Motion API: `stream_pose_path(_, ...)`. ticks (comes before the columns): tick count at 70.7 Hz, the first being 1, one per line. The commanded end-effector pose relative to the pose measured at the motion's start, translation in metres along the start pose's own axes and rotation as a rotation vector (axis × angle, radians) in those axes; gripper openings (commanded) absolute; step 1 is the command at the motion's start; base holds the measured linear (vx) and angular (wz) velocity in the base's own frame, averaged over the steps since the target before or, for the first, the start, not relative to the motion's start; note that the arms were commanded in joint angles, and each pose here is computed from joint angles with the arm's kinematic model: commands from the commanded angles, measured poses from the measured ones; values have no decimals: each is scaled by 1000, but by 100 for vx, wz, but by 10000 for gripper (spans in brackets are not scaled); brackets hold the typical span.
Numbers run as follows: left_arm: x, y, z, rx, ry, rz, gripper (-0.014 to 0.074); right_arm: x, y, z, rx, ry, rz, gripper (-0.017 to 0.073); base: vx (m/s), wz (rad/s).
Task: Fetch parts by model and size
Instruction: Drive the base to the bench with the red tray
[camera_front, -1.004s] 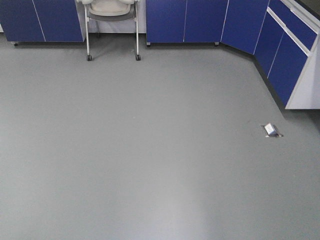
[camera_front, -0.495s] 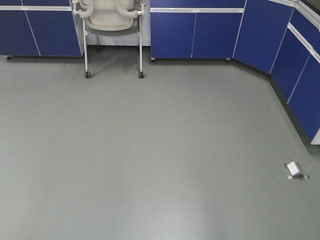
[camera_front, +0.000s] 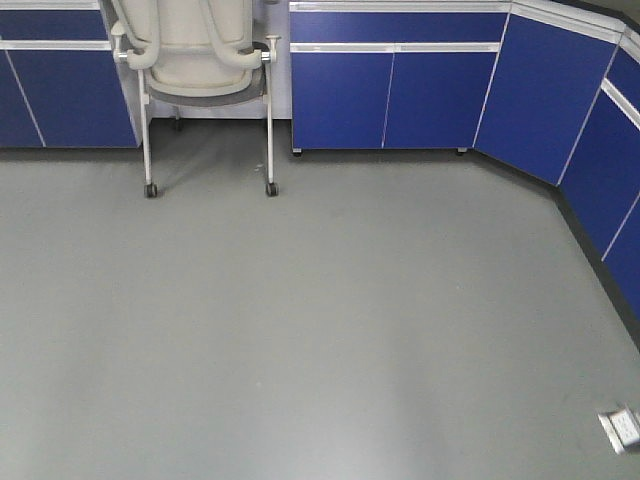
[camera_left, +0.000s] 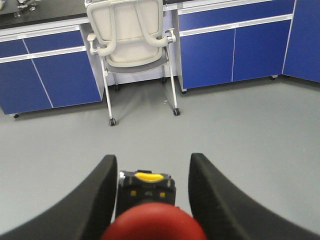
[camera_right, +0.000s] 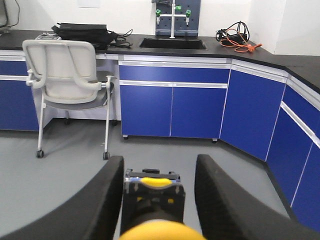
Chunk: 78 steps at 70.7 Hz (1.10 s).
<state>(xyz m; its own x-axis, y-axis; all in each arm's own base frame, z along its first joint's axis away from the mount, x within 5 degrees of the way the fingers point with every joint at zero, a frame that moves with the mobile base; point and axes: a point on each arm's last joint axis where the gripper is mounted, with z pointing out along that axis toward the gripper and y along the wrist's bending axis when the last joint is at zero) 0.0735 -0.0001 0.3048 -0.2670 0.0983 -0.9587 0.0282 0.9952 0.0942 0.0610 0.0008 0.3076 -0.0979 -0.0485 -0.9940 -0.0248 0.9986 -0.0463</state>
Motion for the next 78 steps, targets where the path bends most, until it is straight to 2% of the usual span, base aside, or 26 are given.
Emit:
stream_pose_path(1, -15, 1, -2, -3, -99, -1, -4, -16, -1, -2, 11, -105, -6, -8, 55, -6)
stream_pose_path(52, -15, 1, -2, -2, -98, -1, -4, -16, -1, -2, 11, -101, -6, -8, 50, -2)
stream_pose_path(78, -15, 1, -2, -2, -98, -1, -4, -16, -1, -2, 11, -101, -6, -8, 30, -37)
